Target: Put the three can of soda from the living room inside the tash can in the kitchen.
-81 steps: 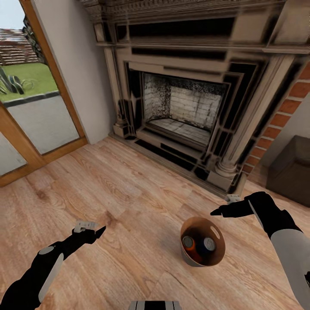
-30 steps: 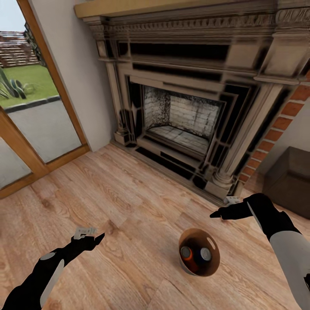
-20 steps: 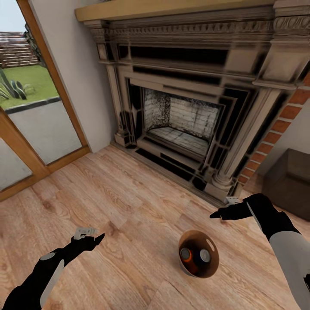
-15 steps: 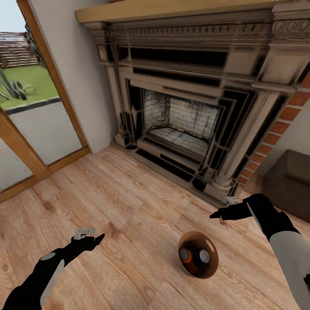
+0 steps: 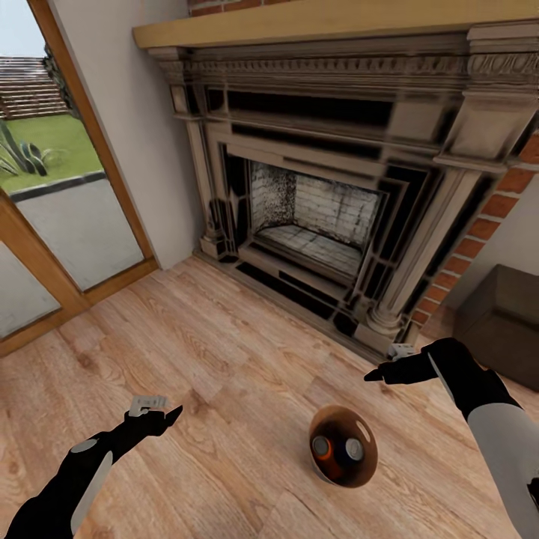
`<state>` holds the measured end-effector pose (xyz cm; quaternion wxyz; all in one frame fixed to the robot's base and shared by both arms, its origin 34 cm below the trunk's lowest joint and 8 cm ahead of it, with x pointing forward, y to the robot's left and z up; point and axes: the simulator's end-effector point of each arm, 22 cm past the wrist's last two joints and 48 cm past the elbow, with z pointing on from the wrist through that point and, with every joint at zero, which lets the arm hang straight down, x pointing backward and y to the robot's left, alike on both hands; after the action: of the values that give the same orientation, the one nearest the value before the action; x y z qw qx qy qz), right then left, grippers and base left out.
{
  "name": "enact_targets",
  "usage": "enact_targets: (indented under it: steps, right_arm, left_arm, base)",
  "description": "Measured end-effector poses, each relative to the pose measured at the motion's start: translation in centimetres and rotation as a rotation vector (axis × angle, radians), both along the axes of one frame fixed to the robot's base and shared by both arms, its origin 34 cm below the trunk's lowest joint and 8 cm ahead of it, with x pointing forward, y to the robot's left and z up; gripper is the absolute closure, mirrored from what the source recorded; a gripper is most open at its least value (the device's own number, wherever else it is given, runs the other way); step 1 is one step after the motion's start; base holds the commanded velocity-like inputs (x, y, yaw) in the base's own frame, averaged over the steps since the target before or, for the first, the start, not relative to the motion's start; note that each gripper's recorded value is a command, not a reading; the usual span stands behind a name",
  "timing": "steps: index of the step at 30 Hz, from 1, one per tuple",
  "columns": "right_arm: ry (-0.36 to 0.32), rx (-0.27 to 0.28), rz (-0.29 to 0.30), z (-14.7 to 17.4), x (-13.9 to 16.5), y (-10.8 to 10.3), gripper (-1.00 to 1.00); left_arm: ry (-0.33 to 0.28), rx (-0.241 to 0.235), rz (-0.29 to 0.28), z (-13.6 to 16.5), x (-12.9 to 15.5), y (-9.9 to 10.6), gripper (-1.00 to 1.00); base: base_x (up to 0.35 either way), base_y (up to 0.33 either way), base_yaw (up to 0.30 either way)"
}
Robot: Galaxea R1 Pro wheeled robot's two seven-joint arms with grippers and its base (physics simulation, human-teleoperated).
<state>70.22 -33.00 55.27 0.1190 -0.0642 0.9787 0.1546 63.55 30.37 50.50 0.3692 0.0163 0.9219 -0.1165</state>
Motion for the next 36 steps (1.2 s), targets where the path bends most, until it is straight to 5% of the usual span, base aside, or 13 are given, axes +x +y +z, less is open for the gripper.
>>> enact_targets:
  steps: [15,36]
  right_arm:
    - [-0.058,-0.009,0.031,3.7,0.3,1.0,-1.0]
    - [-0.025,-0.015,0.027,6.9,-1.4,1.1,-1.0]
  left_arm:
    - [0.025,-0.003,0.007,1.9,-0.4,0.1,-1.0]
    - [0.044,-0.005,0.011,5.1,-0.6,0.3,-1.0]
  base:
    - [0.0,0.0,0.0]
    - [0.0,0.0,0.0]
